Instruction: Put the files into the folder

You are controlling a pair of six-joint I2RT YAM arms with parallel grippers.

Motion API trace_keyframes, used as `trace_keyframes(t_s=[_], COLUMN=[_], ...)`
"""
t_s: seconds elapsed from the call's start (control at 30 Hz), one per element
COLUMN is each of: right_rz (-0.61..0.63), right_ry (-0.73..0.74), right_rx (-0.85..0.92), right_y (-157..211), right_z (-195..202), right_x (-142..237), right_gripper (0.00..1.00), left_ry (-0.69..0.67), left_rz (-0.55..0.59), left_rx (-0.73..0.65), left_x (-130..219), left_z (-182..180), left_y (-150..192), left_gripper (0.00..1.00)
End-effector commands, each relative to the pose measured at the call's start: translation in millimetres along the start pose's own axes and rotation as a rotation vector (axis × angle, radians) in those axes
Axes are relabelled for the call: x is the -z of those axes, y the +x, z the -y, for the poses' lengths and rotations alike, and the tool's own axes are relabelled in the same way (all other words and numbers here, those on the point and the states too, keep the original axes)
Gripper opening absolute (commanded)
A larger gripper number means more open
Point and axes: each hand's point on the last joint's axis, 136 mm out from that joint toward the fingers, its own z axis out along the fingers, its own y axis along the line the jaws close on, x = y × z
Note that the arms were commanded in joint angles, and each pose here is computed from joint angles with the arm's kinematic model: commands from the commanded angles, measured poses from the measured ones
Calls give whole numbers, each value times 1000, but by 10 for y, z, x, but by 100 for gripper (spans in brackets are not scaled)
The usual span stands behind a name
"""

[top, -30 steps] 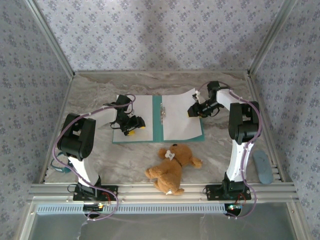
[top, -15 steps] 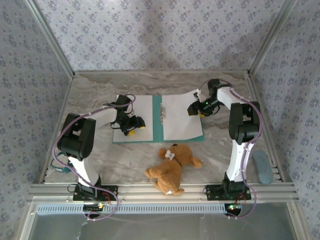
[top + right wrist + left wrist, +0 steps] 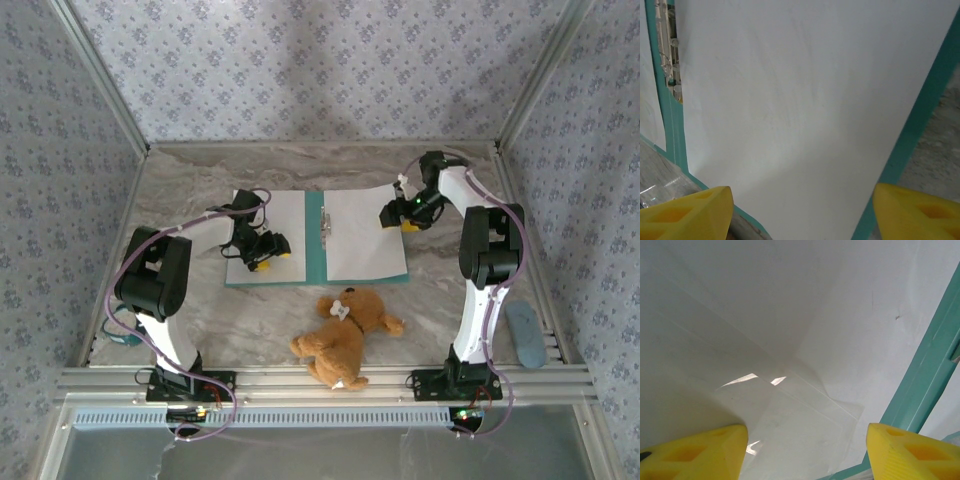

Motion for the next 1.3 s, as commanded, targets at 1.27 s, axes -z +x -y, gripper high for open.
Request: trace_keyframes(t_s=[1.27], right_rz=[395], right_ry=[-492], right_rx=[-125], right_y=[195], right_z=[-1038], right_x=[877], right_gripper=[76], left_ry=[217], left_rz=[265], left_rx=[-405], left_x=[319], left_z=[1526], left_y=[-937], left_gripper=[80])
